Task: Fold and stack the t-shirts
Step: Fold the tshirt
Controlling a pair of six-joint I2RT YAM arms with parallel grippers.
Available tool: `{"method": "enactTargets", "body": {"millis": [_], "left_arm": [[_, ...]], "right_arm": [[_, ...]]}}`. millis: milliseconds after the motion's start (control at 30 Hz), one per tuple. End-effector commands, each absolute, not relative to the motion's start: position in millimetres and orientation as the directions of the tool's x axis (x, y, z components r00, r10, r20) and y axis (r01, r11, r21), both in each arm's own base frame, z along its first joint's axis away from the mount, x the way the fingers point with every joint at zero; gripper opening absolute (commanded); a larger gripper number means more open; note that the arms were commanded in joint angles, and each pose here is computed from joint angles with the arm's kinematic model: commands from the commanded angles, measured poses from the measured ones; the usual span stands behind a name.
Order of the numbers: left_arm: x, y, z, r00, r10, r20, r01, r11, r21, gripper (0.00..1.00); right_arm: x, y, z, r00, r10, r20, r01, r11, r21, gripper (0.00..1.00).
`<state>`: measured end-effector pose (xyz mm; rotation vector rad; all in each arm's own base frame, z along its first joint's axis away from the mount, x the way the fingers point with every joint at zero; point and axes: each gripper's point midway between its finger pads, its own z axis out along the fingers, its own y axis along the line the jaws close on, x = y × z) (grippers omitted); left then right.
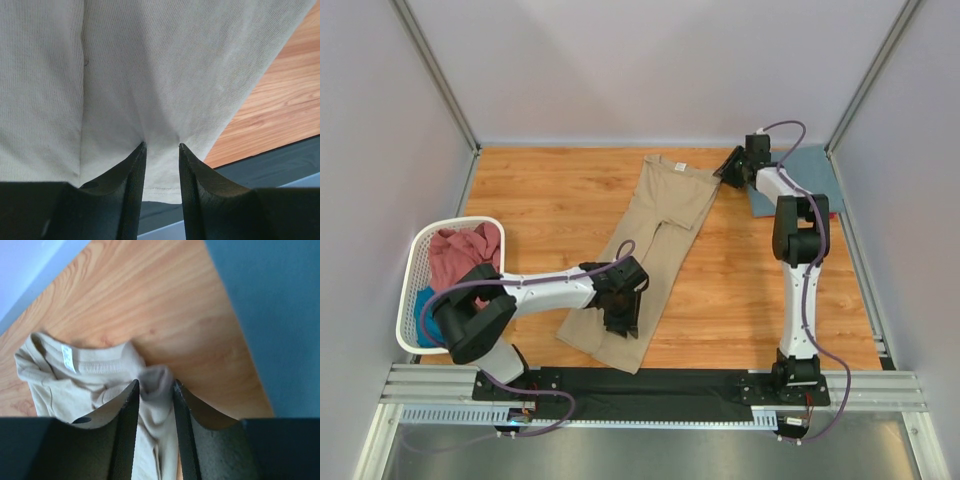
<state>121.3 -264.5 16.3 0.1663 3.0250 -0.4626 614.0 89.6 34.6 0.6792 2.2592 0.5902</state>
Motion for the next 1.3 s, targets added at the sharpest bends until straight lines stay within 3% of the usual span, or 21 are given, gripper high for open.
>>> {"method": "enactTargets", "body": {"millis": [0,233,367,433,533,733,900,1000,1267], "left_arm": [[125.9,-281.2,18.5,-0.995,0.040,-0.087,0.066,0.943,-0.326,0.40],[129.6,-306.6,54.0,-0.995,0.033,-0.092,0.069,0.904,-0.422,0.42],[151.3,-308.9,115.0,-0.958,0.120,-0.260,0.224,0.880,-0.419,0.46],[162.2,-277.3,122.2,-0.936,0.162,-0.313,0.258,0.919,-0.298,0.47],[174.5,-234.1,124.1,-0.937,0.119,-0.328,0.211,0.942,-0.261,0.50],[181.8,-155.5,87.6,-0.963,-0.020,-0.268,0.038,0.977,-0.209,0.50],[168.9,-139.6,61.3,-0.984,-0.003,-0.181,0.027,0.986,-0.165,0.53],[166.9,-134.4,53.6,-0.989,-0.010,-0.145,0.008,0.992,-0.122,0.53],[161.2,-116.0,24.0,-0.998,-0.049,-0.040,-0.050,0.998,0.030,0.52]], "right_arm": [[636.9,77.7,39.0,-0.619,0.584,-0.526,0.248,0.780,0.574,0.36],[654.4,80.4,49.1,-0.633,0.537,-0.557,0.163,0.796,0.582,0.40],[642.6,80.0,75.4,-0.644,0.531,-0.551,0.163,0.799,0.579,0.46],[626.8,78.7,78.5,-0.662,0.530,-0.530,0.188,0.801,0.568,0.49],[605.5,76.9,114.5,-0.651,0.538,-0.535,0.194,0.800,0.568,0.51],[531.6,96.2,148.5,-0.706,0.530,-0.469,0.209,0.789,0.578,0.53],[450.8,135.4,114.5,-0.809,0.452,-0.375,0.214,0.822,0.527,0.55],[420.5,149.8,106.5,-0.824,0.429,-0.371,0.192,0.826,0.530,0.56],[463.8,147.5,96.5,-0.776,0.448,-0.445,0.174,0.829,0.531,0.55]]}}
